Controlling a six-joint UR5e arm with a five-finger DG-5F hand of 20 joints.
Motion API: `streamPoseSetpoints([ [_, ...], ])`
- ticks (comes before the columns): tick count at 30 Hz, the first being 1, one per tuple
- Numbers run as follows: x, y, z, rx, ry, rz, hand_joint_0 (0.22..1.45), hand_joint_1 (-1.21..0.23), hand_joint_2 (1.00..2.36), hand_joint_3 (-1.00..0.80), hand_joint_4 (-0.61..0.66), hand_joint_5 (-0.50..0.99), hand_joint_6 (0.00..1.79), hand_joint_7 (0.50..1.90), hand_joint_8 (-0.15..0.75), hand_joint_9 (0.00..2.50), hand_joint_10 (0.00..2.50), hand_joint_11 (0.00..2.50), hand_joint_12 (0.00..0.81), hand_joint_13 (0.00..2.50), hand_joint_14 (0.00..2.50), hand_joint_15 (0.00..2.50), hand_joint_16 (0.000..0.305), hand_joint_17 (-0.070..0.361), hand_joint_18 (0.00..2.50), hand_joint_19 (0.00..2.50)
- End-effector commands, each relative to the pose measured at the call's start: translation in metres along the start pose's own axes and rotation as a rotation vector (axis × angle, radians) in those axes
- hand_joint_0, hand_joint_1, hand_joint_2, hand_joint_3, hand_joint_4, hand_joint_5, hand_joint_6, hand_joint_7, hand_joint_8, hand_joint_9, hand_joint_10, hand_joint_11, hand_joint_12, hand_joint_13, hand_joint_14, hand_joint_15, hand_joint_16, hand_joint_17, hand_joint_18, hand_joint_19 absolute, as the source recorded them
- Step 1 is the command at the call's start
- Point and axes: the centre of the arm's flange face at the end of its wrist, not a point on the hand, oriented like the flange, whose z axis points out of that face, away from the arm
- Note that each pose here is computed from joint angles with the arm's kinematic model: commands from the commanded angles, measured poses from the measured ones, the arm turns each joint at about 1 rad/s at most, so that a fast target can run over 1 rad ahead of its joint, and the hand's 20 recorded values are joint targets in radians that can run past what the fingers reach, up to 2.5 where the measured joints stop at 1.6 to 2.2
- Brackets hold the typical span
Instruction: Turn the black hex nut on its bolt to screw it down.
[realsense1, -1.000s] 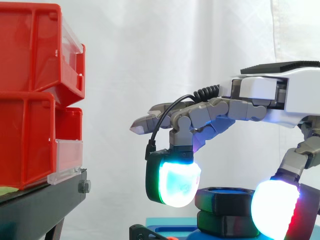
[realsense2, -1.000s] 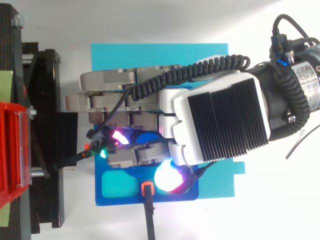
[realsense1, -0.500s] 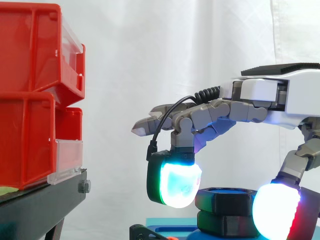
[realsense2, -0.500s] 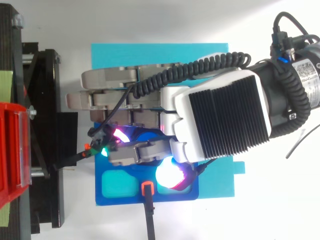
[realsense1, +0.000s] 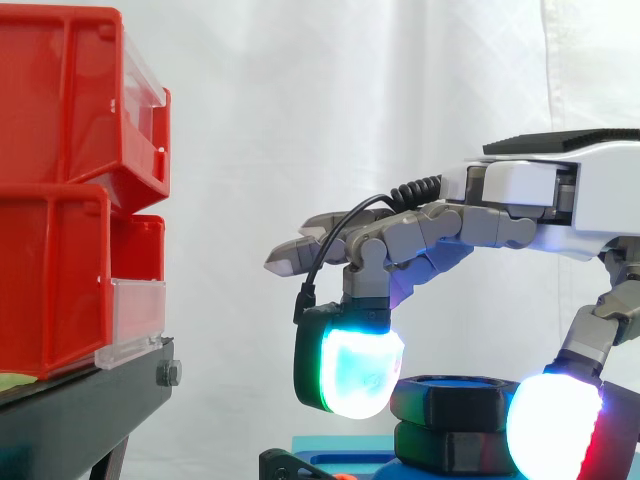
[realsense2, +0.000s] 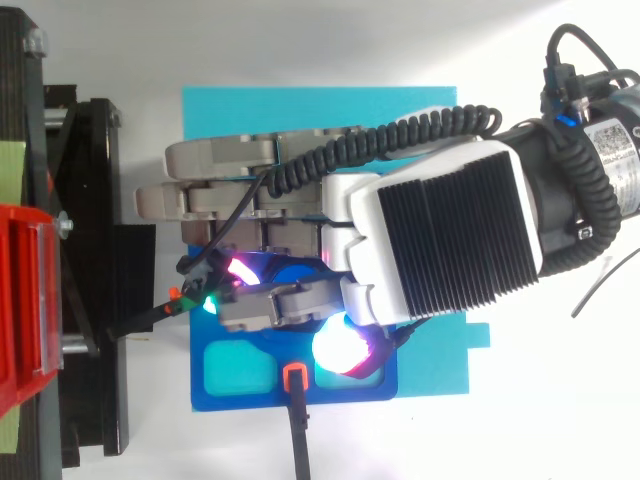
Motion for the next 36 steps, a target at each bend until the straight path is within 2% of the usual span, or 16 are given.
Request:
streamPoseSetpoints([
  [1,0.001,0.001,0.001,-0.001,-0.001,0.000,0.52,-0.70,1.00,-0.46,0.14,-0.06,0.50,1.36,0.171,0.63,0.01,0.12,0.301,0.18,0.00,0.00,0.036,0.081,0.00,0.06],
  [11,0.000,0.002,0.002,-0.002,-0.007,-0.002,0.54,-0.69,1.01,-0.38,0.13,-0.05,0.50,1.44,0.168,0.64,0.01,0.13,0.295,0.18,0.00,0.00,0.035,0.079,0.00,0.07],
  [15,-0.005,-0.001,0.006,0.004,-0.037,-0.007,0.49,-0.64,1.00,-0.50,0.15,-0.05,0.50,1.39,0.181,0.64,0.01,0.12,0.316,0.18,0.00,0.00,0.036,0.082,0.00,0.07],
  [18,-0.009,0.000,0.008,0.007,-0.049,-0.006,0.46,-0.58,1.00,-0.50,0.17,-0.06,0.50,1.29,0.193,0.64,0.01,0.12,0.333,0.18,0.00,0.00,0.038,0.085,0.00,0.07],
  [23,-0.026,0.003,0.018,-0.002,-0.082,-0.016,0.44,-0.53,1.00,-0.50,0.18,-0.06,0.50,1.26,0.199,0.65,0.00,0.11,0.342,0.18,0.00,0.00,0.040,0.090,0.00,0.07],
  [25,-0.025,0.005,0.019,-0.005,-0.082,-0.016,0.44,-0.53,1.00,-0.50,0.18,-0.06,0.50,1.26,0.200,0.65,0.00,0.10,0.342,0.17,0.00,0.00,0.040,0.091,0.00,0.06],
  [27,-0.020,0.010,0.018,-0.014,-0.063,-0.009,0.44,-0.53,1.00,-0.50,0.18,-0.06,0.50,1.26,0.200,0.65,0.00,0.11,0.343,0.17,0.00,0.00,0.041,0.093,0.00,0.05],
  [30,-0.011,0.015,0.015,-0.017,-0.041,-0.001,0.40,-0.44,1.00,-0.50,0.20,-0.05,0.50,1.25,0.208,0.65,0.00,0.11,0.359,0.17,0.00,0.00,0.044,0.099,0.00,0.05],
  [31,-0.004,0.019,0.012,-0.021,-0.029,0.003,0.38,-0.37,1.00,-0.50,0.22,-0.05,0.50,1.24,0.221,0.65,0.00,0.10,0.371,0.17,0.00,0.00,0.047,0.106,0.00,0.05],
  [36,0.000,0.019,0.010,-0.021,-0.027,0.005,0.36,-0.28,1.00,-0.50,0.24,-0.05,0.50,1.19,0.228,0.66,0.00,0.09,0.387,0.16,0.00,0.00,0.048,0.109,0.00,0.06],
])
